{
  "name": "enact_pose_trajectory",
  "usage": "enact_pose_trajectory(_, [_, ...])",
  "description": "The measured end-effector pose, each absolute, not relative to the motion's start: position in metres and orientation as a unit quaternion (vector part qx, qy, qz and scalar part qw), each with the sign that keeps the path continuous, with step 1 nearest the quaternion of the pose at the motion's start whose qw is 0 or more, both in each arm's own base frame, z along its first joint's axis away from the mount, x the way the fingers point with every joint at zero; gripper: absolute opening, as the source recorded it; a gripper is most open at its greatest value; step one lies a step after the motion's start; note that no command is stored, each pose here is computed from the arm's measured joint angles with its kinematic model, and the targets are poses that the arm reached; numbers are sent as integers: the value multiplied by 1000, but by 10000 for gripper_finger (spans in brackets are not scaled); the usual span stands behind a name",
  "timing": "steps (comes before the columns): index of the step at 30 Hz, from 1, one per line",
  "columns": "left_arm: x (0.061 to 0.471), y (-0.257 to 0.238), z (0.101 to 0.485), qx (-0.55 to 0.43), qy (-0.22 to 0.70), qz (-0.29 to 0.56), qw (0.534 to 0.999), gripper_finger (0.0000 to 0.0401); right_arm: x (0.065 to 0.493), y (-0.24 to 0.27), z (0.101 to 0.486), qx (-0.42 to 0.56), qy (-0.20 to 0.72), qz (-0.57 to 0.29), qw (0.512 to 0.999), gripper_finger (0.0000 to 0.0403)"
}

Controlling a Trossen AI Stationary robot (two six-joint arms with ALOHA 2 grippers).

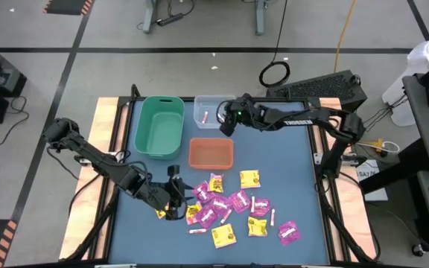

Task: Sort candy
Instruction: Put the white candy into the transparent bin

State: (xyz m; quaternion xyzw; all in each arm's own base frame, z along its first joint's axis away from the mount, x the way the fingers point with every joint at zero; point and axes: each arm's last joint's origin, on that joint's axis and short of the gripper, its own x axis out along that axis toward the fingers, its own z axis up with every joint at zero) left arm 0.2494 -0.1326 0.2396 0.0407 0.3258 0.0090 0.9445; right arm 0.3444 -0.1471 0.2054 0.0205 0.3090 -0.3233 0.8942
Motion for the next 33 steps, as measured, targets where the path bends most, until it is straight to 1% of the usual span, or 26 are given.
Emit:
enact_pose_trajectory(6, [244, -129, 222, 37, 339, 16, 940, 144, 337, -87, 242, 14, 315, -262, 912, 163])
enact_pose_trajectory(9, [243, -127, 217, 29, 343, 26, 938, 144, 333, -54, 251, 14, 323, -224, 919, 160])
enact_pose_trajectory(14, [244, -130, 214, 13, 321, 15, 947, 144, 327, 0, 244, 11, 374, -162, 913, 160])
enact_pose_trajectory(19, [244, -150, 206, 8, 315, -66, 947, 144, 320, 48, 234, 4, 393, -115, 912, 160])
enact_pose_trajectory(22, [242, -164, 197, 7, 322, -89, 942, 144, 314, 72, 230, -27, 380, -127, 916, 160])
enact_pose_trajectory(27, [243, -185, 180, -32, 332, -123, 935, 144, 301, 98, 222, -61, 353, -165, 919, 160])
enact_pose_trajectory(33, [245, -213, 157, -42, 315, -165, 934, 144, 293, 116, 219, -71, 342, -157, 924, 160])
